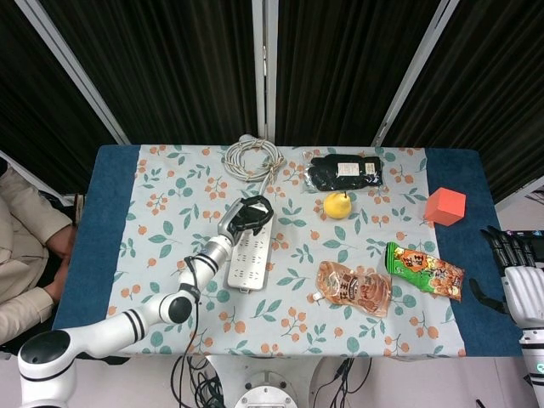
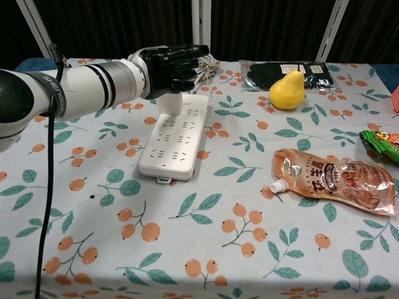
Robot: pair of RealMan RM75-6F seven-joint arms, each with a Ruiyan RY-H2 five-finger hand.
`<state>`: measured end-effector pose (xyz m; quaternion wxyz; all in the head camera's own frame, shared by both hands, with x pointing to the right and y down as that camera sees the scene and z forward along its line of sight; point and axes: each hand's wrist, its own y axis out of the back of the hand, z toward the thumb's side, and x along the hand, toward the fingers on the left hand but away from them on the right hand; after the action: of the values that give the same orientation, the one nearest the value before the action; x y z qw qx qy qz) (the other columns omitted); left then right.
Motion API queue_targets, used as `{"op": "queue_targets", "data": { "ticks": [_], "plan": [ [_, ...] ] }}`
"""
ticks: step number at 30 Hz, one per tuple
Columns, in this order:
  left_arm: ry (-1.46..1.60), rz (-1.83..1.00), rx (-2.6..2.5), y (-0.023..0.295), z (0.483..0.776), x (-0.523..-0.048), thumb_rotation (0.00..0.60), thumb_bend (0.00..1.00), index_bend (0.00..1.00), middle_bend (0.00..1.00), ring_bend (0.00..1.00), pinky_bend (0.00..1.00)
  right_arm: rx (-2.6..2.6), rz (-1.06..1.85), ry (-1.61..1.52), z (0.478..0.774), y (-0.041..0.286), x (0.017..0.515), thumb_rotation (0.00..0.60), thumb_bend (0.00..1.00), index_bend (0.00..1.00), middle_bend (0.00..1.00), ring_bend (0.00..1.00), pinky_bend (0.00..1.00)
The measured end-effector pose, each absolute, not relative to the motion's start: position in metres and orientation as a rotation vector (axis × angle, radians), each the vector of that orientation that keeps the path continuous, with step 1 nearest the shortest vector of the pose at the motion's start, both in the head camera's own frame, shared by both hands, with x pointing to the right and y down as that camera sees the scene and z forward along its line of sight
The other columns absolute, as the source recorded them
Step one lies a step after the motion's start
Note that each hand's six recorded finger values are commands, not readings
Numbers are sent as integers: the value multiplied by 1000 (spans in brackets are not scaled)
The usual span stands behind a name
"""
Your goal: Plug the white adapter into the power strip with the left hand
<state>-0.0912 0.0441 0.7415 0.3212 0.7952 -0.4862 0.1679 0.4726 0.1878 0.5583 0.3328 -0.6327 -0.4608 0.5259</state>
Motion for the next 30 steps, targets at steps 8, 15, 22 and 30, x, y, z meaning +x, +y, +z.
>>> {"op": "queue_targets", "data": {
  "ticks": [8, 15, 22, 30],
  "plan": [
    [-1349, 389, 2226, 15, 702, -113, 600, 683, 794, 844, 736, 775, -1655, 1362, -1204, 556, 188, 472, 600, 282, 0, 43, 0, 0],
    [-1484, 603, 2519, -6, 677, -167, 600, 545, 590, 641, 523, 498, -1663, 1350, -1189, 556, 185, 472, 600, 282, 0, 43, 0, 0],
    [-1679, 1181, 2827, -11, 664, -238, 600, 135, 356, 421, 273, 184, -1673, 1344, -1169, 559, 179, 471, 600, 276, 0, 26, 0, 0],
    [-1753, 2257, 2794, 24, 635, -341, 600, 20, 233, 196, 73, 0, -1669, 1346, -1161, 561, 170, 472, 600, 127, 0, 0, 0, 0]
  ]
}}
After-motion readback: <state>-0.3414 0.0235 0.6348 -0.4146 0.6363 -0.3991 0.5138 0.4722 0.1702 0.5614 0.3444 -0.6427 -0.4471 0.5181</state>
